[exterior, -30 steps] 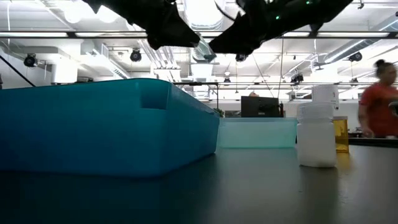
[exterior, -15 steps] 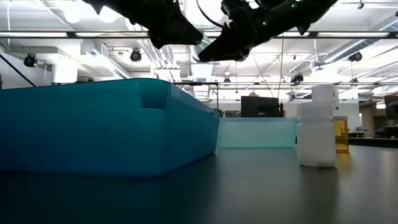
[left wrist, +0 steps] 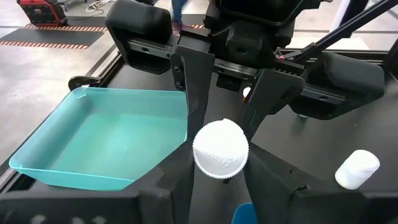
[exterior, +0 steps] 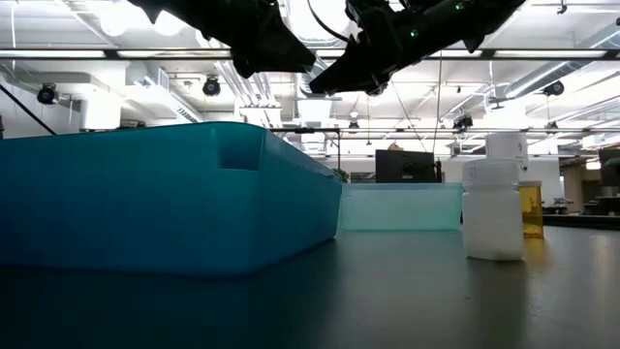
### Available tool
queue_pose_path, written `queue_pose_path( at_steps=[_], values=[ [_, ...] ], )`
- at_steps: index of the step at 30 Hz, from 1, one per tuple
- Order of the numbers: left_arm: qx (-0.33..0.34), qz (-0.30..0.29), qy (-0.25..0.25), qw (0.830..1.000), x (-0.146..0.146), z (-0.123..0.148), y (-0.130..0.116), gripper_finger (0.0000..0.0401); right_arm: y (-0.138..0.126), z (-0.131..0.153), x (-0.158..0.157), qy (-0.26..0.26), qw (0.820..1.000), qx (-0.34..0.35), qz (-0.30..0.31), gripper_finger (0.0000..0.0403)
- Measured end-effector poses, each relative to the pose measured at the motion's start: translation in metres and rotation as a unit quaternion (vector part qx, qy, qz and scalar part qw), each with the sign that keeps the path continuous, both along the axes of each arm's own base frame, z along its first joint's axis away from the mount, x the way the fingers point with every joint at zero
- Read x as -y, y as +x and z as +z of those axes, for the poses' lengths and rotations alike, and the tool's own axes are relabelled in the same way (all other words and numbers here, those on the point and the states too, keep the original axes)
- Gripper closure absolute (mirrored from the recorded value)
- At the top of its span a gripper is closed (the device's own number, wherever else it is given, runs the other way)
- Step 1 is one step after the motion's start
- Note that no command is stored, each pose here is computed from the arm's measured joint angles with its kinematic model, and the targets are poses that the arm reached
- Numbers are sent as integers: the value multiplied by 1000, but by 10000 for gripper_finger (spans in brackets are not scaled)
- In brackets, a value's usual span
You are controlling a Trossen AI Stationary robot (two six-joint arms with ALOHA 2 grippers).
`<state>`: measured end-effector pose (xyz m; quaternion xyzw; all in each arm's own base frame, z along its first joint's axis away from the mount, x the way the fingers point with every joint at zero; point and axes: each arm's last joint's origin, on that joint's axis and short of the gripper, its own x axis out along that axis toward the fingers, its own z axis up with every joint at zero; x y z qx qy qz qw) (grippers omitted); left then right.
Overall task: Pick and place medicine bottles into bin by pill shape (circle, oval)
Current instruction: Put the green tablet bottle into the green bin
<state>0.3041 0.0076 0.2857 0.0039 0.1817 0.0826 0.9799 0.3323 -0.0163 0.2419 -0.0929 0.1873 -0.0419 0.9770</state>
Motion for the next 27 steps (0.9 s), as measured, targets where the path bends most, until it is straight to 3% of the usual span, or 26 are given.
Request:
queue_pose_path(
  at_steps=[10, 14, 20, 27],
  values=[
    [-11, -14, 30, 999, 0, 7, -10, 185, -2, -1, 5, 31, 999, -7, -20, 306],
    [-33, -8, 40, 999, 0, 12, -24, 172, -6, -1, 22, 71, 993, -65, -67, 319],
    [-46, 29, 59, 997, -2, 9, -43, 171, -19, 4, 67, 124, 960, -188, -166, 314],
    [-50, 47, 62, 996, -3, -2, -58, 170, -32, -13, 143, 66, 923, -330, -188, 316]
  ],
)
